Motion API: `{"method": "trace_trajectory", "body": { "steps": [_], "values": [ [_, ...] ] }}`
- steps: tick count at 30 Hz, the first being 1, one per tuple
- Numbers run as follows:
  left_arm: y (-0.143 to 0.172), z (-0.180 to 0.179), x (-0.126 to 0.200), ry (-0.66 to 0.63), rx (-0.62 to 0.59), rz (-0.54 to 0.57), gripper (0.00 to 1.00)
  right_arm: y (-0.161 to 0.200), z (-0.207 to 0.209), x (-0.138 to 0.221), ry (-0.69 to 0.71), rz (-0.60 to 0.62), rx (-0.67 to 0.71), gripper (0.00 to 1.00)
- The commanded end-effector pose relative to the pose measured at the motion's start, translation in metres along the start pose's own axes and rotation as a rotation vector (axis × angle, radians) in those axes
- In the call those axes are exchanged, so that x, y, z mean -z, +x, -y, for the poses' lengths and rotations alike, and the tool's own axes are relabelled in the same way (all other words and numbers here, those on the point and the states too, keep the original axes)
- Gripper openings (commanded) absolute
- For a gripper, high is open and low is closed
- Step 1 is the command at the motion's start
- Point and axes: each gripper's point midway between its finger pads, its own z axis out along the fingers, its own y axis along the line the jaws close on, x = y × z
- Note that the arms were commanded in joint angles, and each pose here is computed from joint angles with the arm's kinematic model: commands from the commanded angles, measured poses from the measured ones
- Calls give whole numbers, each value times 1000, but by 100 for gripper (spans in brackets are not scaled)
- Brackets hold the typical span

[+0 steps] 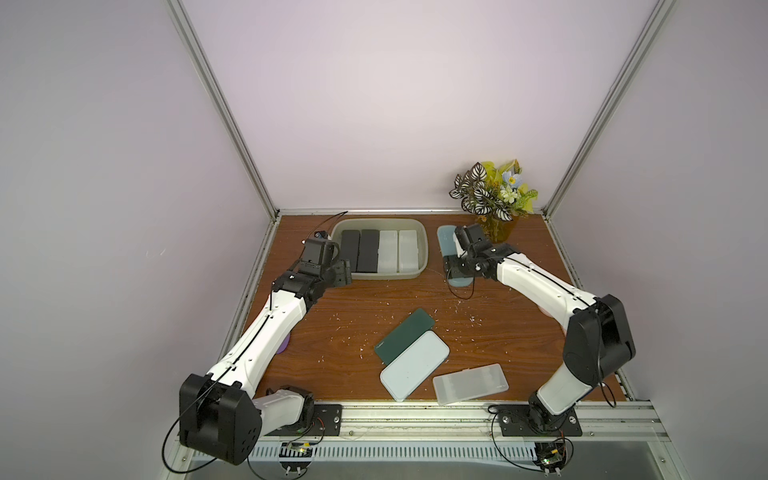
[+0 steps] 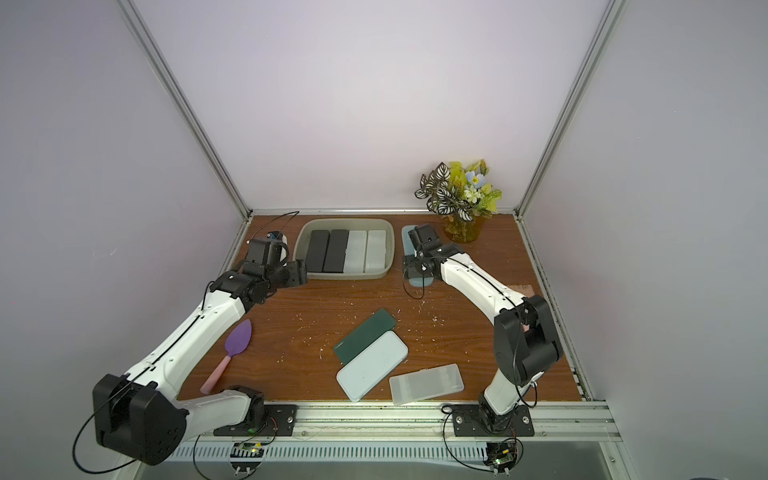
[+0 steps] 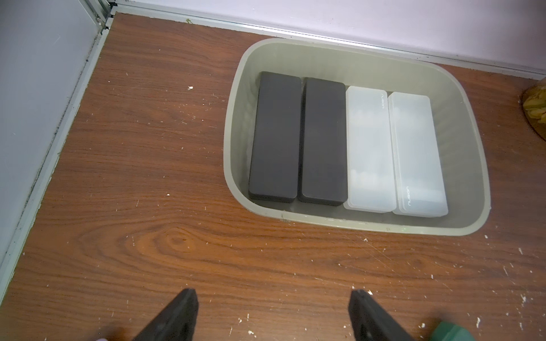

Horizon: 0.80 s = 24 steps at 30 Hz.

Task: Put the pencil case into the storage box
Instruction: Pick up the pencil case from the center of the board, then place the pencil case at the storage box.

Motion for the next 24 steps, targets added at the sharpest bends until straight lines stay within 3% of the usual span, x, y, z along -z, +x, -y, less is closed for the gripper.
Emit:
{"method": "trace_trajectory", "body": {
  "steps": [1, 9, 13, 24],
  "values": [
    [-2, -11, 5, -36, 17, 18, 81, -26, -24, 25, -55, 36, -20, 57],
    [-5, -19, 11, -51, 29, 37, 81, -72, -106, -4, -201, 53, -34, 57],
    [-5, -23, 15, -55, 32, 44, 81, -75, -131, -33, -217, 17, -35, 56],
    [0, -28, 16, -61, 30, 36, 82, -57, -141, -96, -157, -42, -67, 57]
  ]
}}
